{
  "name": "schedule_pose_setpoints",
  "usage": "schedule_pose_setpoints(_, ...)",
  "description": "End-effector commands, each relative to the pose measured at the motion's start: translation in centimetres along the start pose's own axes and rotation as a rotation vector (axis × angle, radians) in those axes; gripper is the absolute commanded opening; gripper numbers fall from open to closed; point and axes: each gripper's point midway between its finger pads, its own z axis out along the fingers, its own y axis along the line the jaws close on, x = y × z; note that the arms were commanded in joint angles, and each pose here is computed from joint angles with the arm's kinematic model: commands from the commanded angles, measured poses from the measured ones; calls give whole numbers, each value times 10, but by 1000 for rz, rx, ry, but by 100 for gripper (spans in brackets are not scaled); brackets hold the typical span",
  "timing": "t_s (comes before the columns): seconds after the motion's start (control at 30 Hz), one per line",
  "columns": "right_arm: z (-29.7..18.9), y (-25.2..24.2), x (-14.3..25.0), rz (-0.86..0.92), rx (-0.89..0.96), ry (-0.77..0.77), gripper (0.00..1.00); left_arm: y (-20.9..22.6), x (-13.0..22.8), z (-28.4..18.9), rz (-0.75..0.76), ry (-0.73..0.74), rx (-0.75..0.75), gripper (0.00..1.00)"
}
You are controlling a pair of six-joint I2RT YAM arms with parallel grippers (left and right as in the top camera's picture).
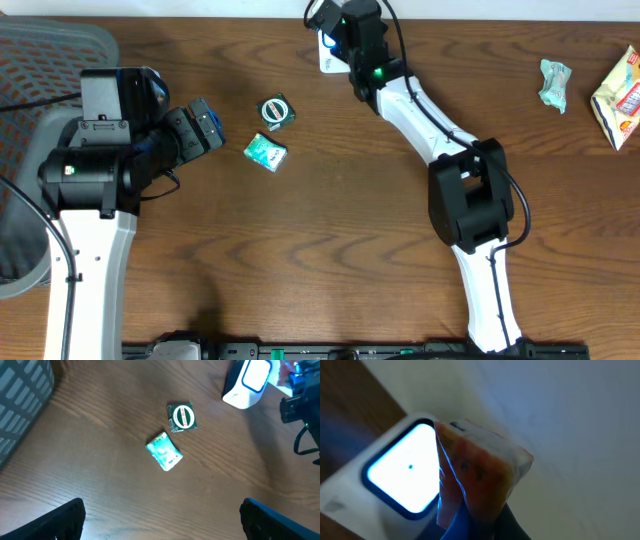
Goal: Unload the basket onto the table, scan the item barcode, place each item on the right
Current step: 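Carry the orange pack to the far right and drop it, then reach the right gripper to the teal tissue pack and grasp it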
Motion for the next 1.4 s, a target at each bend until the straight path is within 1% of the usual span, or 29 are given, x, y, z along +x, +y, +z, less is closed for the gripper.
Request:
schedule_pose_setpoints(0.0,-4,-46,21,89,94,65,1,2,-2,-1,3,-7,-7,98)
schedule_pose_setpoints(0.07,-9,-71,38,149,111,101,1,2,-2,-1,3,-7,-7,98)
schedule_pose_setpoints(0.13,-15,-97,67,227,125,166,1,2,-2,-1,3,-7,-7,98)
schedule_pose_setpoints(0.2,-17,-119,113,309,136,261,1,2,-2,-1,3,-7,-7,98)
schedule_pose_setpoints(0.23,-19,-129,145,356,139,331,1,2,-2,-1,3,-7,-7,98)
schedule_pose_setpoints(0.37,-38,-147,248,503,129,567,1,2,-2,-1,3,-7,-7,98)
schedule_pose_setpoints(0.4,-43,-149,262,527,118,597,1,2,-2,-1,3,-7,-7,98)
schedule_pose_setpoints(0.43,-50,-150,287,564,81,639,3,2,-2,-1,3,-7,-7,98)
schedule_pose_setpoints(0.47,-54,-150,298,584,55,652,6,2,-2,-1,3,-7,-7,98)
schedule_pose_setpoints(0.5,-59,-150,313,621,14,664,20,2,-2,-1,3,-7,-7,98)
schedule_pose_setpoints(0.53,-66,-151,332,674,-36,670,59,2,-2,-1,3,-7,-7,98)
schedule_pose_setpoints(0.57,-70,-153,340,702,-50,675,71,2,-2,-1,3,-7,-7,98)
schedule_pose_setpoints(0.63,-80,-161,362,804,-22,706,80,2,-2,-1,3,-7,-7,98)
schedule_pose_setpoints(0.7,-84,-163,371,867,-19,714,85,2,-2,-1,3,-7,-7,98)
schedule_pose_setpoints(0.77,-82,-155,364,896,-83,681,88,2,-2,-1,3,-7,-7,98)
schedule_pose_setpoints(0.87,-78,-143,347,920,-166,629,88,2,-2,-1,3,-7,-7,98)
schedule_pose_setpoints(0.93,-73,-130,327,937,-247,575,88,2,-2,-1,3,-7,-7,98)
schedule_pose_setpoints(0.97,-69,-119,306,949,-323,519,88,2,-2,-1,3,-7,-7,98)
schedule_pose_setpoints(1.07,-62,-97,255,947,-460,399,86,2,-2,-1,3,-7,-7,98)
schedule_pose_setpoints(1.13,-61,-89,221,963,-511,332,85,2,-2,-1,3,-7,-7,98)
schedule_pose_setpoints(1.17,-62,-83,191,1004,-555,281,83,2,-2,-1,3,-7,-7,98)
schedule_pose_setpoints(1.2,-64,-79,179,1025,-583,262,84,2,-2,-1,3,-7,-7,98)
schedule_pose_setpoints(1.23,-70,-66,149,1074,-676,217,90,2,-2,-1,3,-7,-7,98)
schedule_pose_setpoints(1.27,-75,-57,133,1093,-738,194,94,2,-2,-1,3,-7,-7,98)
schedule_pose_setpoints(1.3,-84,-41,107,1112,-848,159,94,2,-2,-1,3,-7,-7,98)
schedule_pose_setpoints(1.33,-90,-31,95,1107,-901,147,91,2,-2,-1,3,-7,-7,98)
schedule_pose_setpoints(1.37,-100,-8,74,1087,-979,154,86,2,-2,-1,3,-7,-7,98)
